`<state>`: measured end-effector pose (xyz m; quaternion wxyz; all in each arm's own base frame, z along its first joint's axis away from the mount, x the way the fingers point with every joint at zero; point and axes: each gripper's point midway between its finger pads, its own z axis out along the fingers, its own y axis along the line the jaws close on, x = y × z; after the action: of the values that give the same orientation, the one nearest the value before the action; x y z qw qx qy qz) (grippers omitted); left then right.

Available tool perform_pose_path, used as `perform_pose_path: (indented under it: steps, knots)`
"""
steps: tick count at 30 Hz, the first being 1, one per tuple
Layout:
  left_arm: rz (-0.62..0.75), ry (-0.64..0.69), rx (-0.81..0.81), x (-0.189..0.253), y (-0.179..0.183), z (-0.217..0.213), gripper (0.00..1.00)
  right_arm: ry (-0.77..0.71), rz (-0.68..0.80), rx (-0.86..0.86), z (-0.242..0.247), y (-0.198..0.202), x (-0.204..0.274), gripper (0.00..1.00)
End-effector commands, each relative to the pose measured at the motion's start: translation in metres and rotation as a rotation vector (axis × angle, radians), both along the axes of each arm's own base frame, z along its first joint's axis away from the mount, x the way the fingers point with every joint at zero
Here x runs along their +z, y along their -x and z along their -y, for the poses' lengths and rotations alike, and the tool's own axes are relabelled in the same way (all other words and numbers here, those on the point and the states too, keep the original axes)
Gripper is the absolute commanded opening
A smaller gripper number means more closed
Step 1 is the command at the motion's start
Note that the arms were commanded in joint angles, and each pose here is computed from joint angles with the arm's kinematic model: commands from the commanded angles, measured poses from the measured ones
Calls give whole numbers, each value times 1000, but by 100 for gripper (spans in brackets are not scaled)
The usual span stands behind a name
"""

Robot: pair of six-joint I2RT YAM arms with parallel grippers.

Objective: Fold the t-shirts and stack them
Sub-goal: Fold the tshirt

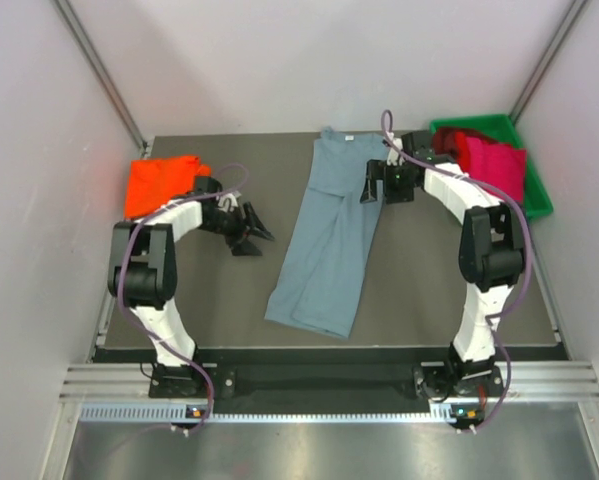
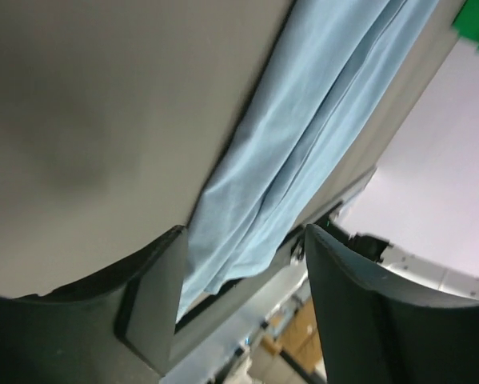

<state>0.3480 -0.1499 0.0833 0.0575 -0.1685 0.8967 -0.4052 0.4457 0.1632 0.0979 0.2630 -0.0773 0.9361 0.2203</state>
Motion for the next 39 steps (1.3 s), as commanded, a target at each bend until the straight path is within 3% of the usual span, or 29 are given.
perform_pose_path:
  steps: [1,9,18,25,29,39]
  knots:
    - [-25,39,-71,-3,13,21,66,3,93,6,-5,-31,16,86]
    - [-54,-6,-114,-32,-1,30,63,31,105,-31,5,-72,-4,86]
    - [-46,-81,-193,-43,-4,34,57,62,167,-138,38,-115,4,86]
    - [-127,-140,-210,-46,48,19,60,62,198,-189,57,-144,2,83]
    - [-124,-183,-231,-48,55,11,60,60,186,-190,56,-153,-14,81]
    - [-198,-209,-262,-63,95,4,56,32,166,-197,46,-163,-32,65]
